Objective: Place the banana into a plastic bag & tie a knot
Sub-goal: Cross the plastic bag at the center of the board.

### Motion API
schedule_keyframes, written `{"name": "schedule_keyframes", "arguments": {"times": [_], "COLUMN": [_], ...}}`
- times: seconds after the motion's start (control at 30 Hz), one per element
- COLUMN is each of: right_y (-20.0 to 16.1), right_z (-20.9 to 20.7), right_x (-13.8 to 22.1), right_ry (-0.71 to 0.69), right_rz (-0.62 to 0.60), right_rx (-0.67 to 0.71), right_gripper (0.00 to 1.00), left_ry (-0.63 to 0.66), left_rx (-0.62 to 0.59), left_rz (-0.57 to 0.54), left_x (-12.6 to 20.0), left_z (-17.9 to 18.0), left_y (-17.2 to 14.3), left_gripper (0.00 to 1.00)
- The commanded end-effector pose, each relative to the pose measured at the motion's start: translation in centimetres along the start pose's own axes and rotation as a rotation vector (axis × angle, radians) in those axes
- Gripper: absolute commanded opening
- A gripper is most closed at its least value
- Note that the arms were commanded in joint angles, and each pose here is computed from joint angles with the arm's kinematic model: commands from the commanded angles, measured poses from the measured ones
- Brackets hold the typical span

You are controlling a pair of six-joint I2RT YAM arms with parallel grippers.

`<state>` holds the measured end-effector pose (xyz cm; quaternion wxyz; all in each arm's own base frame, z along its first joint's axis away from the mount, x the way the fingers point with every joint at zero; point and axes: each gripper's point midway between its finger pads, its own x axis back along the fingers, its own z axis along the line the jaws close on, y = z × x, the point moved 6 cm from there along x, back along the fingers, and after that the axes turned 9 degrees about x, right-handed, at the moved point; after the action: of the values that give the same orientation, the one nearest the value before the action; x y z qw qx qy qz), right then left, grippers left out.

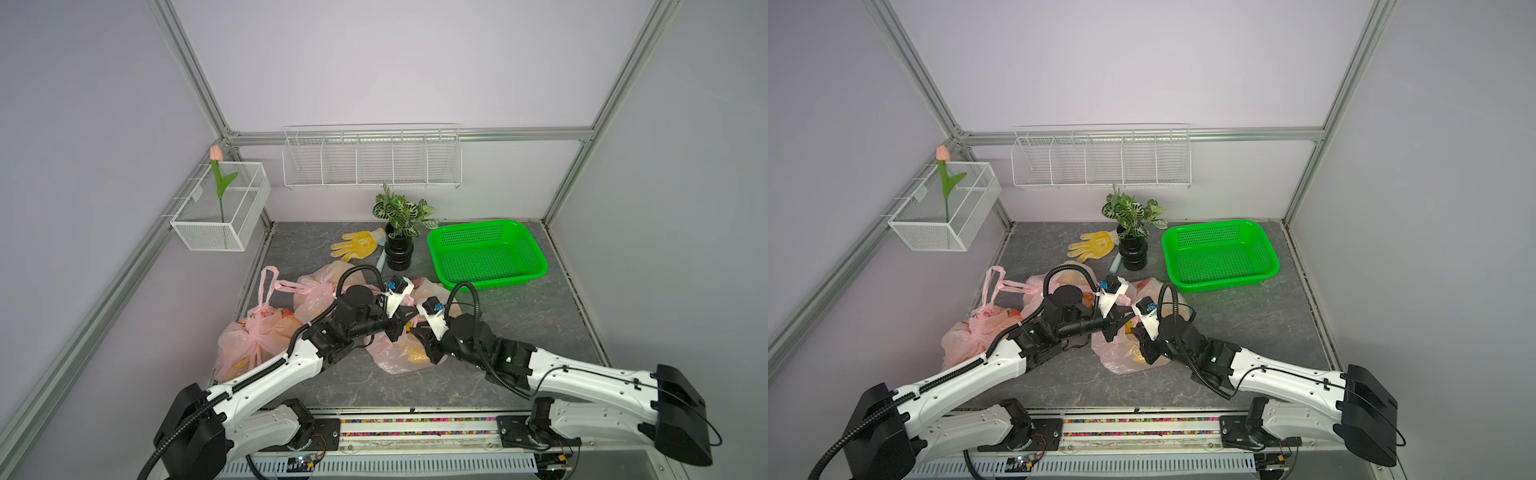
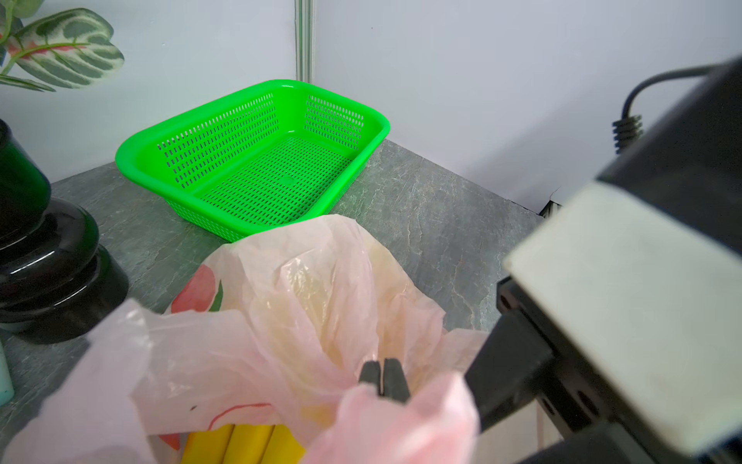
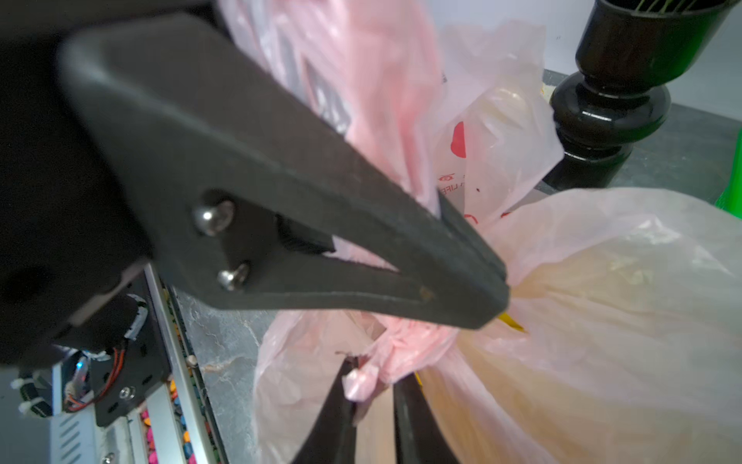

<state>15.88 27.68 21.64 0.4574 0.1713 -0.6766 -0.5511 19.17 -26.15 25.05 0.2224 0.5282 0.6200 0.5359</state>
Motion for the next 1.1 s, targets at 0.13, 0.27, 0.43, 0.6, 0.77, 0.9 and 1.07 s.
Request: {"name": "schedule_keyframes", "arguments": {"times": [0.13, 0.27, 0.43, 0.6, 0.77, 0.9, 1.07], "right_y": [1.8, 1.8, 2.1, 2.3, 2.3, 1.7, 1.1], "right_z": [-1.1, -3.0, -2.5, -1.9, -0.9, -0.2, 0.3], "right_x": [4.3, 6.0, 5.6, 4.5, 3.8, 2.4, 1.2], "right_ry": [0.066, 0.022, 0.081, 0.131, 0.184, 0.196, 0.183], "right_rz": [-0.036, -0.053, -0.093, -0.129, -0.154, -0.111, -0.083], "right_rx": [0.101, 0.125, 0.249, 0.366, 0.456, 0.514, 0.561], "right_gripper": [0.43, 0.49, 0.63, 0.73, 0.73, 0.72, 0.69], "left_ry": [-0.032, -0.06, -0.106, -0.178, -0.225, -0.281, -0.328], "left_rx": [-0.087, -0.167, -0.228, -0.291, -0.324, -0.347, -0.363], "left_rz": [-0.081, -0.123, -0.135, -0.111, -0.106, -0.085, -0.055], "left_x": [1.3, 2.3, 2.9, 3.0, 3.2, 3.1, 2.8], "left_z": [-0.7, -1.3, -2.0, -2.7, -3.2, -3.7, -4.0], "left_y": [0.2, -0.1, -0.5, -1.1, -1.6, -1.8, -2.0], "left_gripper": [0.0, 0.0, 0.0, 0.0, 0.0, 0.0, 0.0]}}
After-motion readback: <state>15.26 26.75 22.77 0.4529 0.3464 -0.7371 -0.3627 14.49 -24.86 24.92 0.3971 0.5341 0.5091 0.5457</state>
